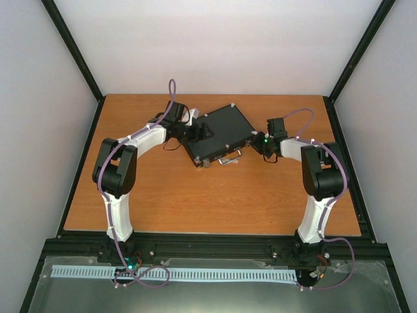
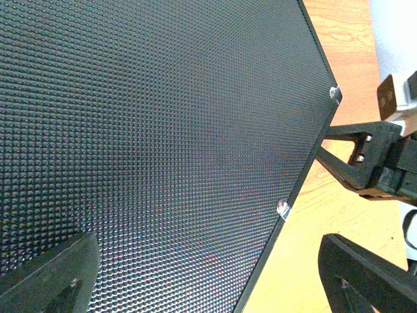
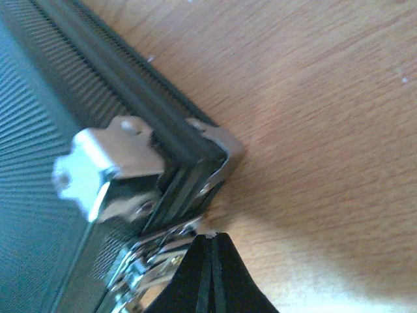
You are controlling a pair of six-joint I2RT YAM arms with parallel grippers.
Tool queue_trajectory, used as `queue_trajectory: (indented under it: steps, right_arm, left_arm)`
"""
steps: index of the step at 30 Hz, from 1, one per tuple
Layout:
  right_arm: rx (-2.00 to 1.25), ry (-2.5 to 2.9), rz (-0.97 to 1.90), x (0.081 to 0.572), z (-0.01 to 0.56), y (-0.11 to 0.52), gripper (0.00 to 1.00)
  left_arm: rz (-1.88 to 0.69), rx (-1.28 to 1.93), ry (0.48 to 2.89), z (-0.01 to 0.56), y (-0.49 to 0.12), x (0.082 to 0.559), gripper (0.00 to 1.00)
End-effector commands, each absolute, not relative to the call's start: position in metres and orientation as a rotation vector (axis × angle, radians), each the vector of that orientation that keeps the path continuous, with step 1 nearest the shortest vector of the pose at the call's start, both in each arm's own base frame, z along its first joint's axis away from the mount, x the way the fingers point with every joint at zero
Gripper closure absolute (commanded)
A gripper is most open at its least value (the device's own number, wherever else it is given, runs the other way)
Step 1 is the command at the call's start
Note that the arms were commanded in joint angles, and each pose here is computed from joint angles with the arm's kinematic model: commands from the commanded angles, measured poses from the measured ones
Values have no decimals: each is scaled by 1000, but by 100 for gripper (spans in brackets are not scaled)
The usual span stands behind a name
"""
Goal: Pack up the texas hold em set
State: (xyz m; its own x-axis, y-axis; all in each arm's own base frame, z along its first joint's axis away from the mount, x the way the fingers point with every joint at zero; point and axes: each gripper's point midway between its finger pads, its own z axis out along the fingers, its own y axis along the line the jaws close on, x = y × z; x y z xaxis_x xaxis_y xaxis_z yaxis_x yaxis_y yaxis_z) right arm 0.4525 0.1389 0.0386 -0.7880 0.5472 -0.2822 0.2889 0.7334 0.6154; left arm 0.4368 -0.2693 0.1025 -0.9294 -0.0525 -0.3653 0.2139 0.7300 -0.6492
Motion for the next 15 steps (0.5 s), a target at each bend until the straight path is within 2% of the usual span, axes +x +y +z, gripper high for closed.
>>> queue_trajectory:
  steps: [1, 15]
  right_arm:
    - [636, 2477, 773, 468, 35, 140, 97]
    - [707, 2406, 884, 484, 23, 150, 97]
  left_arm:
    - [-990, -42, 2967, 16, -257, 369, 5]
    - [-1018, -50, 2979, 14, -261, 360, 5]
